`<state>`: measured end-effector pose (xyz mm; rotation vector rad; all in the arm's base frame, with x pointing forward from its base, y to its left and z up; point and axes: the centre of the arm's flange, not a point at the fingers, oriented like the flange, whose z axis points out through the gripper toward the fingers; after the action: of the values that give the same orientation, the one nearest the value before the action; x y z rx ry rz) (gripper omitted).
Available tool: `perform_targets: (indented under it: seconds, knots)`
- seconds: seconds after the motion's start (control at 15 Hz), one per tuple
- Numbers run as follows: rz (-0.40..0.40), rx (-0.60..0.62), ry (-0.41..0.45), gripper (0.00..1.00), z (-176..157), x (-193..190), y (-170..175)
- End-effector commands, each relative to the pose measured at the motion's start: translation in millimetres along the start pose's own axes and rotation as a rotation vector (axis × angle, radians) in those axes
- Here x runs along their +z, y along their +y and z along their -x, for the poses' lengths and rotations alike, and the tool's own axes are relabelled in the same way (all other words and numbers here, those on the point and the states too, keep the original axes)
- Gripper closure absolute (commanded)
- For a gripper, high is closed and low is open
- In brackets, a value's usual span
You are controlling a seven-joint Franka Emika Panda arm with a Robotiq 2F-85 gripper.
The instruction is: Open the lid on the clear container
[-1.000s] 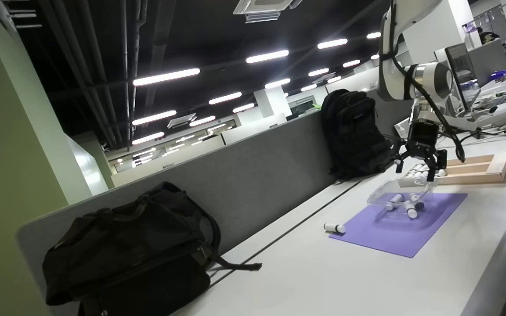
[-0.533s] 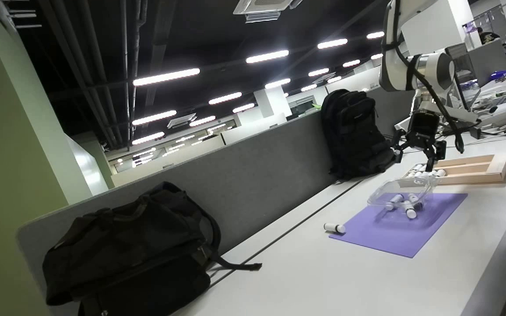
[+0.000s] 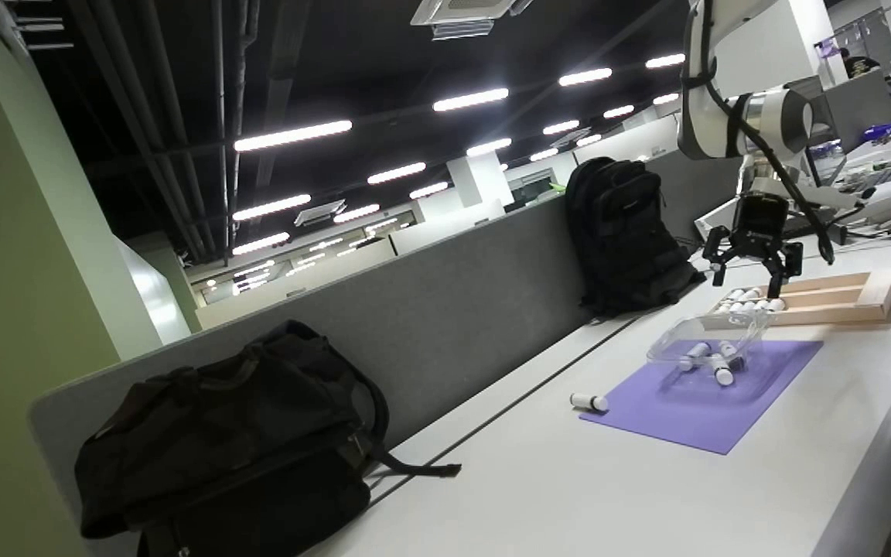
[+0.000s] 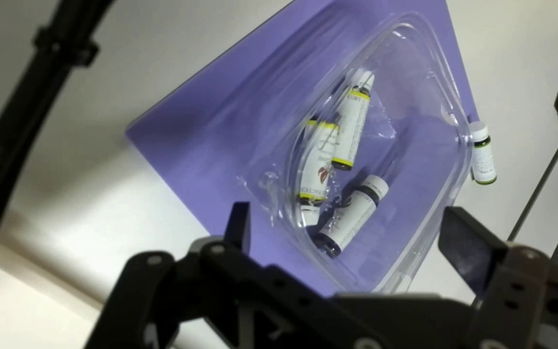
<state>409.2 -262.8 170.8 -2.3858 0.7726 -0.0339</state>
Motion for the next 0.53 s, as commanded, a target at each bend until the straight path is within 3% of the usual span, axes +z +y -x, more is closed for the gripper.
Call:
perform_targets:
  seconds: [0.0, 0.47]
  knots:
    - [0.015, 0.031, -0.001, 0.00, -5.1, 2.1, 0.4]
    - [0.015, 0.032, -0.018, 0.00, -6.3, 14.0, -1.7]
